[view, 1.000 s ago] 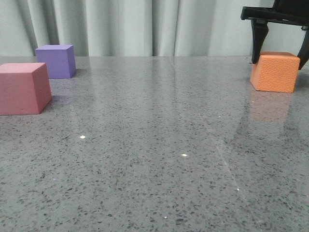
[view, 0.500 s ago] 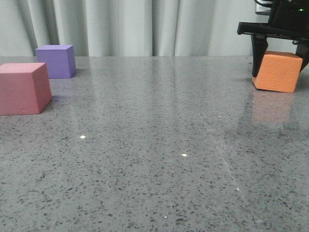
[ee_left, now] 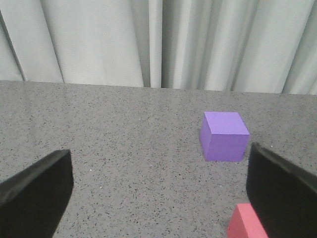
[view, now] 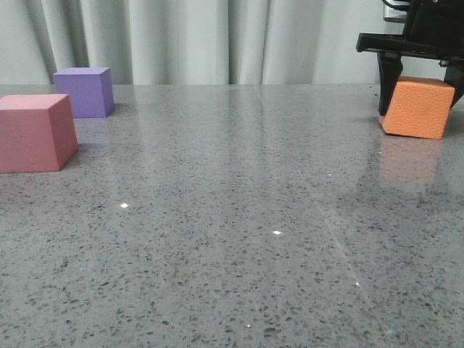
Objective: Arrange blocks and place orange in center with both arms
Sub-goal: 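Lower the right gripper over the orange cube and close on it, then carry the orange cube with the right gripper toward the table center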
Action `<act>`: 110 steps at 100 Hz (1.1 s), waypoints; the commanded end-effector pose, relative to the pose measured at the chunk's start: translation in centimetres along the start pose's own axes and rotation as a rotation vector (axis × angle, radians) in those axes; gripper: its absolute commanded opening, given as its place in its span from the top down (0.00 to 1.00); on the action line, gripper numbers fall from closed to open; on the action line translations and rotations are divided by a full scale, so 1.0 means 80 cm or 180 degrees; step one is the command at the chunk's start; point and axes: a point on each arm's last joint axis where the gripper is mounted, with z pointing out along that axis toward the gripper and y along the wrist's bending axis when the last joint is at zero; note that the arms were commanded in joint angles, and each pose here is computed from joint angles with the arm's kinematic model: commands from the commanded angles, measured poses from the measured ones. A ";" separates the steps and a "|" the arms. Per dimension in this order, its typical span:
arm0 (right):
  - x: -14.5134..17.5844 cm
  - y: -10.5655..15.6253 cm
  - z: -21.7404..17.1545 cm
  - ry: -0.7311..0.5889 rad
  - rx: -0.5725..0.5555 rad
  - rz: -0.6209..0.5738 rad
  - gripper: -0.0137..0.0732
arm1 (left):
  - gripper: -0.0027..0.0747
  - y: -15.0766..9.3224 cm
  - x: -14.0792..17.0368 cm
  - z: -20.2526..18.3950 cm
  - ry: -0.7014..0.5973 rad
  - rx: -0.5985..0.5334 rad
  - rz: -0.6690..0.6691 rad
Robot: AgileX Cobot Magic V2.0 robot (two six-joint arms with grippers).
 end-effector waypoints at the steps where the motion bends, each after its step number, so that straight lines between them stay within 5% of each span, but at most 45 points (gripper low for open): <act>1: 0.009 0.002 -0.048 -0.0034 -0.0071 -0.0019 0.78 | 0.09 -0.002 -0.023 -0.004 -0.0355 0.0028 -0.0033; 34: 0.025 0.087 -0.098 -0.0437 -0.0392 -0.0561 0.78 | 0.09 -0.002 -0.023 -0.004 -0.0355 0.0028 -0.0033; 71: 0.081 0.196 -0.078 -0.0302 -0.0586 -0.1097 0.78 | 0.09 -0.002 -0.023 -0.004 -0.0355 0.0028 -0.0033; 101: 0.088 0.214 -0.056 -0.0186 -0.0550 -0.0975 0.77 | 0.09 -0.002 -0.023 -0.004 -0.0355 0.0028 -0.0033; 110: 0.089 0.215 -0.056 -0.0168 -0.0577 -0.0972 0.69 | 0.09 -0.002 -0.023 -0.004 -0.0355 0.0028 -0.0033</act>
